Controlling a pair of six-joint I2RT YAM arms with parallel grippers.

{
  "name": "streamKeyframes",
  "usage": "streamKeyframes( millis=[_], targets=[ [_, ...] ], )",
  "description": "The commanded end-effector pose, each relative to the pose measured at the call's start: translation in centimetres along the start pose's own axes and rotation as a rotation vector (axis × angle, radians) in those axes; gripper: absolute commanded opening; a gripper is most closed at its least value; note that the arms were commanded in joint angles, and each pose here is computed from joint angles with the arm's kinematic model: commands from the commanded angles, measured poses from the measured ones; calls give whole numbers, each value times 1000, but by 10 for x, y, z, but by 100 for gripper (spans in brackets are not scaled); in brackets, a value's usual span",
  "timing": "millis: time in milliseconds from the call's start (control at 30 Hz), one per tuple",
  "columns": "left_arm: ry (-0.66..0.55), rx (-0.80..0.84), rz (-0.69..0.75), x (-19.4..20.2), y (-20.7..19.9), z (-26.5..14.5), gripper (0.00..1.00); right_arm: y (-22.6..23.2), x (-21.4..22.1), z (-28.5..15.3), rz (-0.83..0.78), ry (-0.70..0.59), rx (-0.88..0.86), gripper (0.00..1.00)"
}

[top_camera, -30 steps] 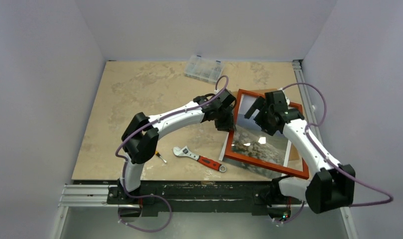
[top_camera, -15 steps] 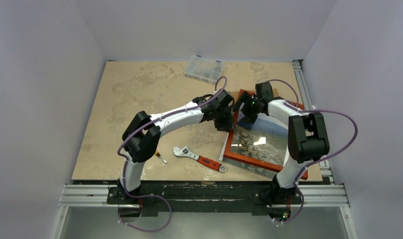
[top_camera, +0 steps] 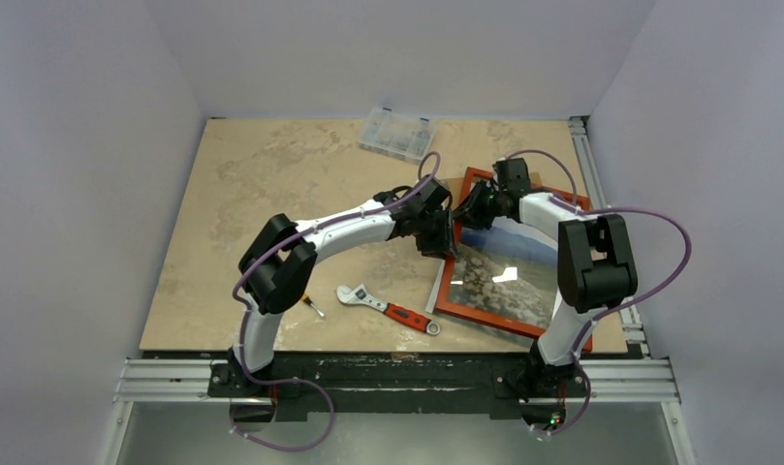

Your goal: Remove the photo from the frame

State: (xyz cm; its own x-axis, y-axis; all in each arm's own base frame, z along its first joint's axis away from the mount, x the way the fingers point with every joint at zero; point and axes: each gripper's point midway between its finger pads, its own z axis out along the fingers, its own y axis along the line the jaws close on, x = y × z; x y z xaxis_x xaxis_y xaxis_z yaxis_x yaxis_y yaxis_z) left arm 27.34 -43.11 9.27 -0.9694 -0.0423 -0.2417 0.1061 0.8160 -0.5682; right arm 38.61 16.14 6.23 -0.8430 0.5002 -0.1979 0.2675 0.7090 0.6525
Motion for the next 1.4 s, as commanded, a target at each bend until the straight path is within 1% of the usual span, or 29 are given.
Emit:
streamKeyframes(
  millis=[0,33,67,167,300,367,400,433,467,500,533,567,600,633,667,700,733,767,833,900,1000,1100,1167,1233,1367],
  targets=[
    [-12,112,8,-10,-14,-11,34,45,-25,-35,-47,-107,-95,0],
    [-14,125,14,-11,-15,-11,41,47,-26,-39,-45,-117,-93,0],
    [-8,134,20,-11,-16,-10,44,50,-28,-42,-44,-127,-94,0],
    [10,168,38,-11,-23,-8,51,56,-31,-54,-40,-161,-93,0],
    [22,198,38,-10,-29,-5,52,68,-33,-64,-50,-176,-108,0],
    [17,221,55,-12,-35,-8,50,73,-32,-68,-65,-183,-101,0],
    [17,238,66,-13,-40,-10,47,77,-32,-69,-74,-188,-102,0],
    [13,255,75,-15,-44,-12,41,81,-33,-72,-87,-196,-102,0],
    [8,271,80,-17,-47,-14,34,83,-33,-73,-102,-198,-95,0],
    [5,288,85,-18,-51,-17,22,85,-33,-75,-119,-207,-77,0],
    [1,307,88,-21,-54,-21,12,86,-34,-77,-143,-212,-60,0],
    [-3,327,91,-23,-56,-24,5,88,-33,-80,-169,-213,-42,0],
    [-5,349,88,-26,-58,-28,0,91,-34,-86,-199,-227,-25,13],
    [-12,373,79,-31,-58,-33,0,93,-34,-94,-229,-245,2,36],
    [-15,401,65,-34,-57,-38,0,95,-36,-104,-261,-270,33,51],
    [-29,432,58,-40,-56,-44,0,99,-38,-116,-291,-298,64,61],
    [-44,459,54,-45,-56,-52,0,102,-40,-128,-316,-324,91,68],
    [-67,486,53,-52,-56,-60,0,108,-41,-141,-335,-347,104,72],
    [-100,518,59,-63,-52,-79,0,114,-43,-162,-373,-367,129,76],
    [-143,530,70,-76,-45,-99,0,118,-46,-184,-409,-401,160,77],
    [-231,590,123,-96,-38,-135,0,127,-51,-218,-428,-484,158,78],
    [-249,641,145,-107,-29,-164,0,134,-52,-246,-435,-540,157,78],
    [-275,633,121,-116,-13,-180,0,139,-52,-261,-437,-572,144,77],
    [-337,648,80,-130,8,-199,0,140,-49,-274,-437,-603,130,77],
    [-437,682,-59,-157,56,-234,0,135,-45,-288,-440,-642,131,77]
  ],
)
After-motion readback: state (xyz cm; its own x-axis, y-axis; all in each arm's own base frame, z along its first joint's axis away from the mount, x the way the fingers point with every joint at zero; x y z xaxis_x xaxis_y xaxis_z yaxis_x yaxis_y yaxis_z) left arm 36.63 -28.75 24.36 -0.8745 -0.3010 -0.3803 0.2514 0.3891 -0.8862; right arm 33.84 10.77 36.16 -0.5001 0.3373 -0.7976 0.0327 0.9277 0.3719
